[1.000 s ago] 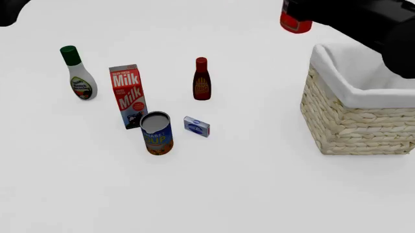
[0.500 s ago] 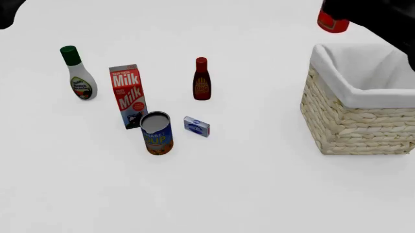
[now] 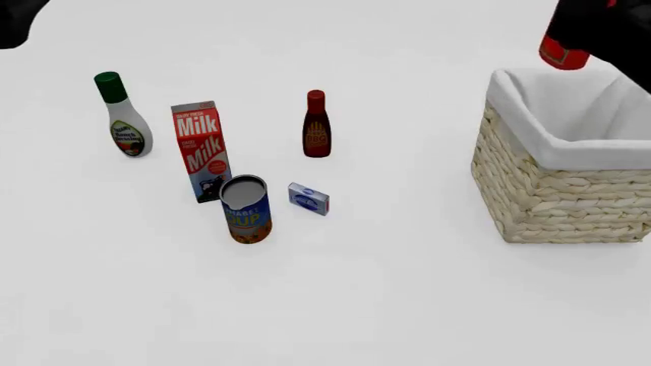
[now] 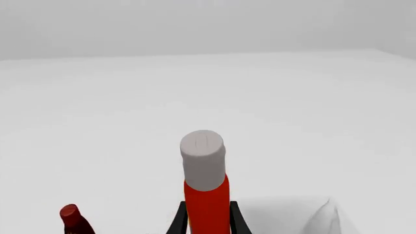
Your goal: Pick the ketchup and place it in the basket.
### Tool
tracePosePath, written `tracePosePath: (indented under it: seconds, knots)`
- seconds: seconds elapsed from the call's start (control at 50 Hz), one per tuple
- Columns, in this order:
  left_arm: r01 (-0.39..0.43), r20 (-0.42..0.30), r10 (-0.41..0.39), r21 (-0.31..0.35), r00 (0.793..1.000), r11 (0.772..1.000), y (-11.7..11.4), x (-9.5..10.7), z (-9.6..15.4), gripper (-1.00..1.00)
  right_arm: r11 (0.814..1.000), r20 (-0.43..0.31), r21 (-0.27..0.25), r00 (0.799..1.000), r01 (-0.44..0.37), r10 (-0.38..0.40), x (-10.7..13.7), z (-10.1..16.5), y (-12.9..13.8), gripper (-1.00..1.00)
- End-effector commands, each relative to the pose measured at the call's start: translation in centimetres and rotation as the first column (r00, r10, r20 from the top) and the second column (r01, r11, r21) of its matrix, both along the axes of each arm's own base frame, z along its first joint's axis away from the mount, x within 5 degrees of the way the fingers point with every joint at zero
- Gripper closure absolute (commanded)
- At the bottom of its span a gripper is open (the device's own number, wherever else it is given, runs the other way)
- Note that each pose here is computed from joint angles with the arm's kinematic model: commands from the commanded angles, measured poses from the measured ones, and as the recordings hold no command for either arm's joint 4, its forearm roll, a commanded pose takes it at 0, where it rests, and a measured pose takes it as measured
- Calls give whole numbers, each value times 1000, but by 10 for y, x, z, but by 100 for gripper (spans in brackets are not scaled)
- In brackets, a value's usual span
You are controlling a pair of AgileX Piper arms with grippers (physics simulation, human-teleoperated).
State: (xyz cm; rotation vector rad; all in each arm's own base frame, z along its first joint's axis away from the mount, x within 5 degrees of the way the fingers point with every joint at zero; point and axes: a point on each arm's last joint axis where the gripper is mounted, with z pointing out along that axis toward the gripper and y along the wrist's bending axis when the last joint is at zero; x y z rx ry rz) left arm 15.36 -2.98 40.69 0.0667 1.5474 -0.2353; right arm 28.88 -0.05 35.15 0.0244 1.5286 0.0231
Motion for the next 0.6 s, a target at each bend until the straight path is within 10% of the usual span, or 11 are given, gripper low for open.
tracePosePath:
  seconds: [0.02, 0.6]
  knots:
    - [10, 0, -10, -5, 1000, 1000, -2, 1, -1, -100, 999, 5, 27, 999, 47, -47, -7, -6, -13, 100]
    - [23, 1, -23, -4, 1000, 1000, -5, 5, 2, -100, 989, -24, 38, 990, 140, -139, -3, -36, -40, 100]
